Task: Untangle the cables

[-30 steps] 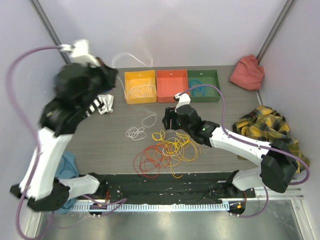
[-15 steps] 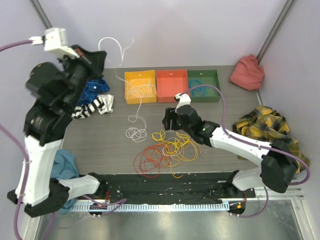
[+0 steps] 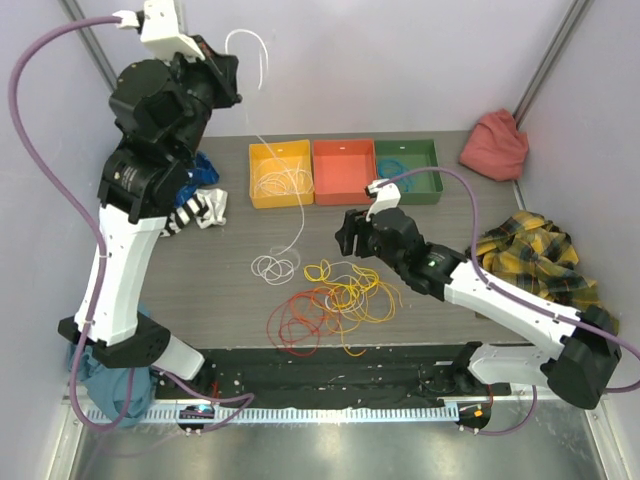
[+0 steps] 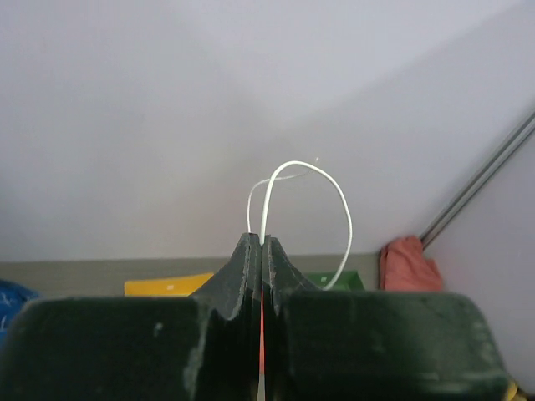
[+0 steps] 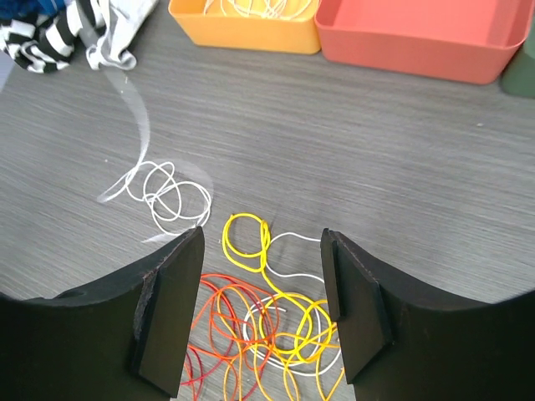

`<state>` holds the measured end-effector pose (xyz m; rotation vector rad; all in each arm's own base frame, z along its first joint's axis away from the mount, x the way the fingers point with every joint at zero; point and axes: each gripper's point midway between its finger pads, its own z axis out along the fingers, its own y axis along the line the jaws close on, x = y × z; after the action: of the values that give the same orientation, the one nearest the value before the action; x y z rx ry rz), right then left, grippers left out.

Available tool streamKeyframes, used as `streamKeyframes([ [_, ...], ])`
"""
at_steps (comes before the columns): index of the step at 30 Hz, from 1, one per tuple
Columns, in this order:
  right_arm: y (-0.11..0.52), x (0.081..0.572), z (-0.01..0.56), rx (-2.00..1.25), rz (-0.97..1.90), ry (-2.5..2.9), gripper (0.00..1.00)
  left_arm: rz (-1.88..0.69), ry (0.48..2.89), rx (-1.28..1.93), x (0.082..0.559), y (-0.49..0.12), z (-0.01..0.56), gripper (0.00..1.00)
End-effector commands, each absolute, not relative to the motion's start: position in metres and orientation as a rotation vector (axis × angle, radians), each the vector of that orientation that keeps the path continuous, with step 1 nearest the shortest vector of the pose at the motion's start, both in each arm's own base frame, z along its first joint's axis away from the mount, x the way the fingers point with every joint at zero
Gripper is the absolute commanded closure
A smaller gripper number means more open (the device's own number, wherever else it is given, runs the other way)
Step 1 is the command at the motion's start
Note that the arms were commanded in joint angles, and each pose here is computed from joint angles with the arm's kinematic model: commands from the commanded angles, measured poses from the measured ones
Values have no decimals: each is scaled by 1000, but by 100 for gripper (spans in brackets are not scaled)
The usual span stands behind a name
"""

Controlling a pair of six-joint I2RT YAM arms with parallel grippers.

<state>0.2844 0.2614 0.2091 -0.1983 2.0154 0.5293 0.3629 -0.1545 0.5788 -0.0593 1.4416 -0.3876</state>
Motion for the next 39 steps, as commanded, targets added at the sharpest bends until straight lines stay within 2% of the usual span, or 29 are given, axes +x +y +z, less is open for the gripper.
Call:
streamKeyframes([
  [1, 253, 288, 258, -172, 531, 1916, 34, -410, 1236, -97, 341, -136, 647, 100],
  [6, 248, 285, 284, -157, 552, 1864, 34, -371, 1175, -116, 349, -133, 659, 100],
  [15, 235, 284, 281, -158, 490, 1870, 34, -178, 1061, -172, 396, -121, 655, 100],
  [27, 225, 281, 255, -153, 430, 1915, 34, -142, 1186, -225, 515, -118, 541, 100],
  [33, 227, 284, 244, -157, 414, 1937, 34, -196, 1120, -213, 523, -128, 567, 100],
  [39, 230, 284, 237, -160, 423, 1950, 34, -217, 978, -239, 507, -120, 612, 100],
])
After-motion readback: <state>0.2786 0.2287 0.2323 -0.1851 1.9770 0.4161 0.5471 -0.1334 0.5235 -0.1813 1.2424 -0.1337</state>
